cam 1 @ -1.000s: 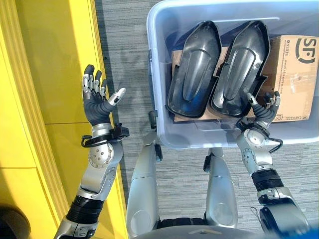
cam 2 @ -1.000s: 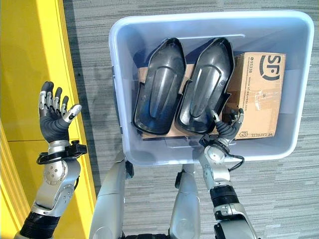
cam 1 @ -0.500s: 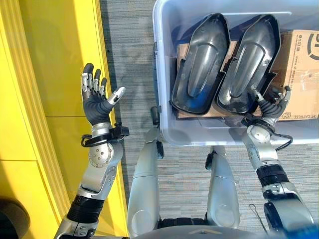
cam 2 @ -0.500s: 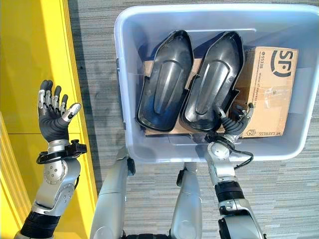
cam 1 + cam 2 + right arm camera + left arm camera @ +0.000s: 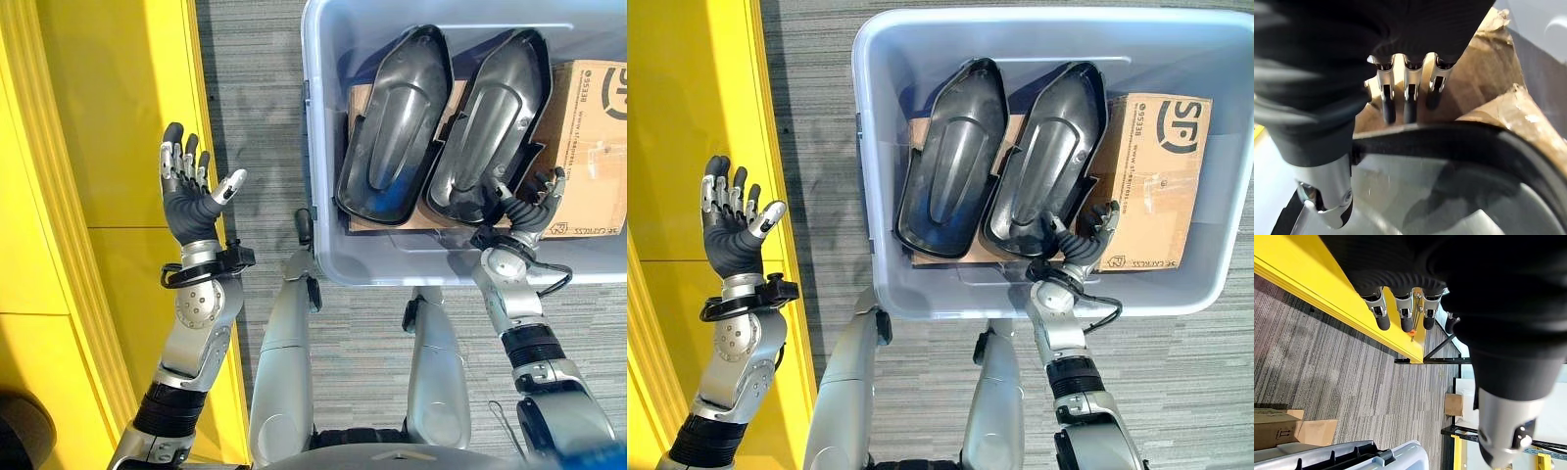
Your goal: Move parts from the plastic box to the shelf.
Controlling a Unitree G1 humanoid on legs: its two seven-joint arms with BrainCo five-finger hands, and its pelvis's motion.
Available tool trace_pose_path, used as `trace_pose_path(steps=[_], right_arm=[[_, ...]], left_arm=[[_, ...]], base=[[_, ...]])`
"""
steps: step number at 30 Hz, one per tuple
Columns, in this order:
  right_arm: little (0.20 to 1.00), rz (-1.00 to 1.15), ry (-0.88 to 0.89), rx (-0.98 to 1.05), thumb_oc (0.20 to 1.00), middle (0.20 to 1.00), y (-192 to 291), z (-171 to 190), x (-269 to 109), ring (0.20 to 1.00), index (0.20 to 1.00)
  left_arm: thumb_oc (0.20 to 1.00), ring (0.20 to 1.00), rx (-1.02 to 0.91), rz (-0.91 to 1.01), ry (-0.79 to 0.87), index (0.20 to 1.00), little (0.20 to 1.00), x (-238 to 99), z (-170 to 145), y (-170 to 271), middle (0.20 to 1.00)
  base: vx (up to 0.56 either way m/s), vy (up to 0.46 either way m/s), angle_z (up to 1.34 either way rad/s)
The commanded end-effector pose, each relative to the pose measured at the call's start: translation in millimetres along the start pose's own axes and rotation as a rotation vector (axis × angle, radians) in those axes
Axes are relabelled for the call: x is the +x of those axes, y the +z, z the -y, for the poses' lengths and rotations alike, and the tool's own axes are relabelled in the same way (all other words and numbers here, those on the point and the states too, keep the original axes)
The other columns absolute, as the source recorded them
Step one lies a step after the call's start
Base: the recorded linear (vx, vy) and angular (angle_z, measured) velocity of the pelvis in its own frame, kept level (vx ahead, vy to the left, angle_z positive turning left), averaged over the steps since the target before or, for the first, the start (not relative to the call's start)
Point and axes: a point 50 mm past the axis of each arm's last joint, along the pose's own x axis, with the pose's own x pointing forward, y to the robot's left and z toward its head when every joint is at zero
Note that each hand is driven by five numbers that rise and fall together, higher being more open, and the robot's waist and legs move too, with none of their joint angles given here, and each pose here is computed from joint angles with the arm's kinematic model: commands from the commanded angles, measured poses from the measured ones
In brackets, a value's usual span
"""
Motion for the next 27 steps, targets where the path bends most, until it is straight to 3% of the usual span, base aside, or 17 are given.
trace_pose_path(steps=[1, 27], right_arm=[[1.000, 0.066, -0.022, -0.023, 1.000, 1.000, 4.8, 14.0, 1.9, 1.000, 1.000], [1.000, 0.004, -0.090, 0.022, 1.000, 1.000, -3.4, 19.4, 2.6, 1.000, 1.000]], left_arm=[[1.000, 1.000, -0.023, 0.139, -0.002, 1.000, 1.000, 4.3, 2.2, 23.7, 1.000], [1.000, 1.000, -0.032, 0.145, 0.001, 1.000, 1.000, 5.2, 4.2, 24.7, 1.000]], base=[[0.07, -0.003, 0.05], [0.00, 0.002, 0.00]])
